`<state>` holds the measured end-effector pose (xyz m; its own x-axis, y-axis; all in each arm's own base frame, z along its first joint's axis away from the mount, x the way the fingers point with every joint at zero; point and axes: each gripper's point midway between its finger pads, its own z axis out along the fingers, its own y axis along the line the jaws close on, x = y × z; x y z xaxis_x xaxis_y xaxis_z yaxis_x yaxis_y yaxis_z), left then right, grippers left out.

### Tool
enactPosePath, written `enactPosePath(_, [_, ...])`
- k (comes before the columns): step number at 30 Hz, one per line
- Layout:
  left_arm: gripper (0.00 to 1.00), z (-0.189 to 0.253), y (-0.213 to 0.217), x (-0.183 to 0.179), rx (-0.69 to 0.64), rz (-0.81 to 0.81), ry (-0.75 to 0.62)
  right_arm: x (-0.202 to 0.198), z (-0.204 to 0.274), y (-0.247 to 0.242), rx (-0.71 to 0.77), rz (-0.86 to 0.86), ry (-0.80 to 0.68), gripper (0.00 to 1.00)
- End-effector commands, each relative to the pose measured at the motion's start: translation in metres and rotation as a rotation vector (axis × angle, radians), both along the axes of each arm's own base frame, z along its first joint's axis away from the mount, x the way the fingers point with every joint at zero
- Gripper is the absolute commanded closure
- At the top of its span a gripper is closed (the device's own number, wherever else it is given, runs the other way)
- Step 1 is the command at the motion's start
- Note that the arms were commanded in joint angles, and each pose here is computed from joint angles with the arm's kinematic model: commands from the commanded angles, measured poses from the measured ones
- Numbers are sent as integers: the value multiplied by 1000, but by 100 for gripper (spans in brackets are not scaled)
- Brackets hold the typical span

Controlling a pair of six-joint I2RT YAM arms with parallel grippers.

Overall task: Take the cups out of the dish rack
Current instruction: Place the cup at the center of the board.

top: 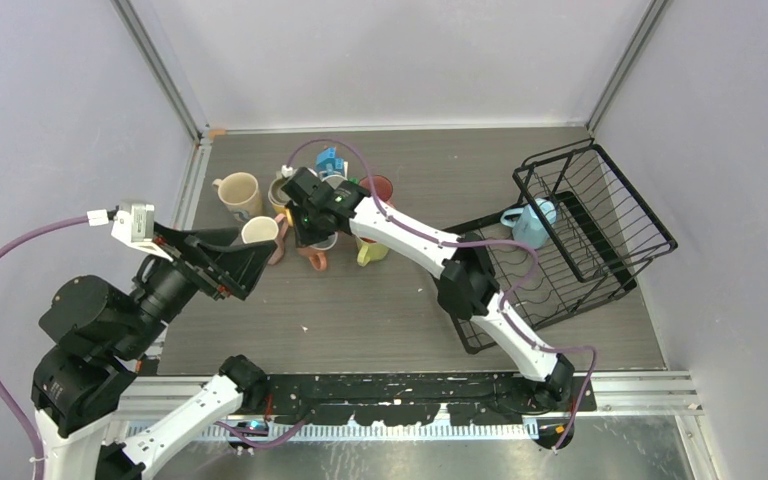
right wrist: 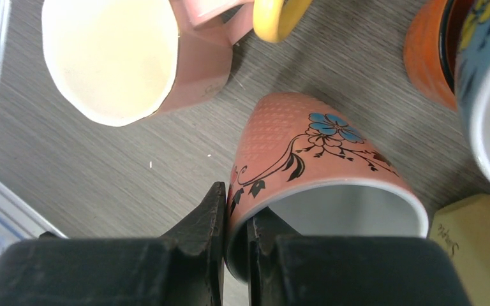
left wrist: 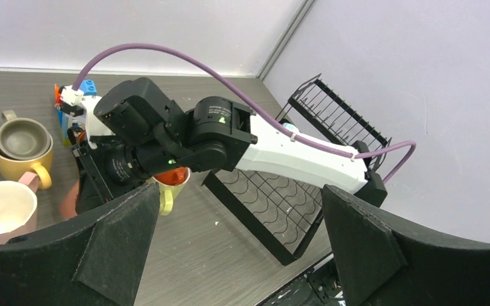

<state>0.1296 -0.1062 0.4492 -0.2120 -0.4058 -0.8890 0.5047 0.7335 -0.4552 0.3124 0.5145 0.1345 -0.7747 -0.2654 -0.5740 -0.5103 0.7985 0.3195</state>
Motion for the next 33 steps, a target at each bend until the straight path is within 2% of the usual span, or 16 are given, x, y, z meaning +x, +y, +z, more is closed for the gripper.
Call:
enactPosePath(1, [0,10,10,-5,6,24,-44,9,41,19,100,34,-90,99])
enactPosePath(12, [0,9,12,-4,17,34,-47,9,17,20,65,27,-58,99])
enactPosePath(21, [0,8,13,-5,15,34,-47,8,2,21,48,16,-32,88])
enactPosePath(25, [0,8,13,-6,13,33,-46,5,4,24,56,19,-34,78])
enactPosePath(31, [0,7,13,-5,13,36,-46,2,10,27,71,18,-35,55])
enactPosePath(33, [0,7,13,-5,12,36,-46,1,11,29,76,16,-33,50])
